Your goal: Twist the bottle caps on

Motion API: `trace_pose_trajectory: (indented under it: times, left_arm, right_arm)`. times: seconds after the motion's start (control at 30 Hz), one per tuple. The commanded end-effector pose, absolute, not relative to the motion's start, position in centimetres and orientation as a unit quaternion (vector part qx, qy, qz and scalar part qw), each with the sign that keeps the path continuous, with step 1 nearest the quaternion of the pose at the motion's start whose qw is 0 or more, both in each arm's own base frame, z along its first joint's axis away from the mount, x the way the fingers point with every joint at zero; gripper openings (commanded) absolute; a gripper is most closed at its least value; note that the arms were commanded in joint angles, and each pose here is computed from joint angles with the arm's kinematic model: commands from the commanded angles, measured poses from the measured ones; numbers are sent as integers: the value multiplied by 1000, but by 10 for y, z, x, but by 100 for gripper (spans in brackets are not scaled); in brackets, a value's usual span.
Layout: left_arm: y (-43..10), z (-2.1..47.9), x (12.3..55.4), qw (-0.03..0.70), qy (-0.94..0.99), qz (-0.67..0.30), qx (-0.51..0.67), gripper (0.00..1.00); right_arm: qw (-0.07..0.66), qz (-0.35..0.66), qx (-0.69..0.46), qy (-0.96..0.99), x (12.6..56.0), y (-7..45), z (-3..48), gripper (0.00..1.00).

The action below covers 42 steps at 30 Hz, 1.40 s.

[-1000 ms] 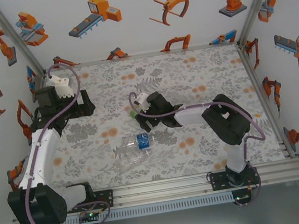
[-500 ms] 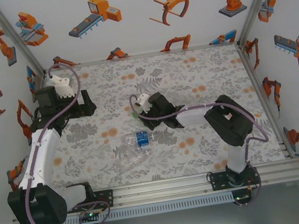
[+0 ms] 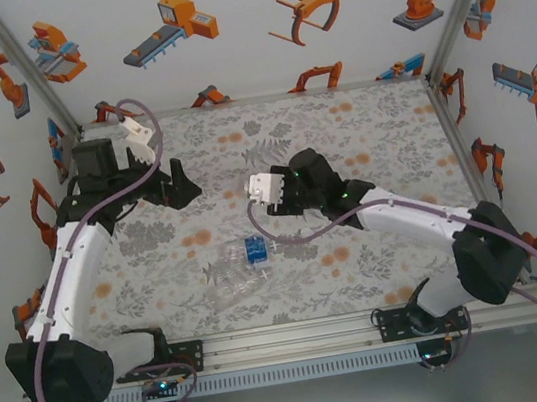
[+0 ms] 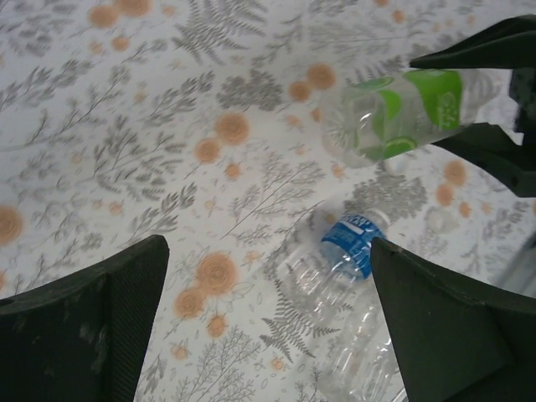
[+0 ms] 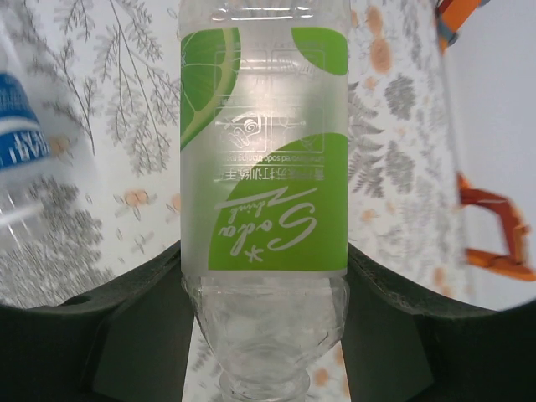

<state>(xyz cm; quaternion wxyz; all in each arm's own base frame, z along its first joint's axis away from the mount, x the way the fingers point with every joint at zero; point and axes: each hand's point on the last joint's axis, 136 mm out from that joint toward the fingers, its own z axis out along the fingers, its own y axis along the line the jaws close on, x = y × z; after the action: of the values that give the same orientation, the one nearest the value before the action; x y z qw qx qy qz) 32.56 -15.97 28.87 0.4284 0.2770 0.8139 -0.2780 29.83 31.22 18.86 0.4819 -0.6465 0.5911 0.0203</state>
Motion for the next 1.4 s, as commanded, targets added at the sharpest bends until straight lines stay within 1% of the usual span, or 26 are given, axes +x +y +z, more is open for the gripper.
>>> trace_pose_trajectory:
  times: [0.0,0.1,0.33,0.53,0.8,0.97,1.2,1.37]
  left_arm:
    - [-191,302,297,394,785,-331,345,97]
    - [-217,313,275,373,761,-354,396,97]
    - [-262,326,241,322,728,-389,463,97]
    - [-285,328,214,295,705,-390,514,99]
    - [-297,325,186,263,687,-395,550,100]
    - [-302,318,178,234,686,-396,564,97]
    - [-308,303,166,177,685,-397,585,85]
    - [-308,297,163,157,690,-397,584,76]
  right_arm:
    - [475,-34,-732,487,277,308,206,48]
    - [496,-62,-749,434,265,309,227,48]
    - [529,-84,-781,322,226,320,264,46]
    - [554,-78,-785,266,198,329,289,44]
    - [575,-72,-785,221,175,340,311,44]
    - [585,-73,-783,198,166,348,322,44]
    - [584,-90,-787,178,161,353,325,44]
    - [581,-94,-789,176,161,353,323,44]
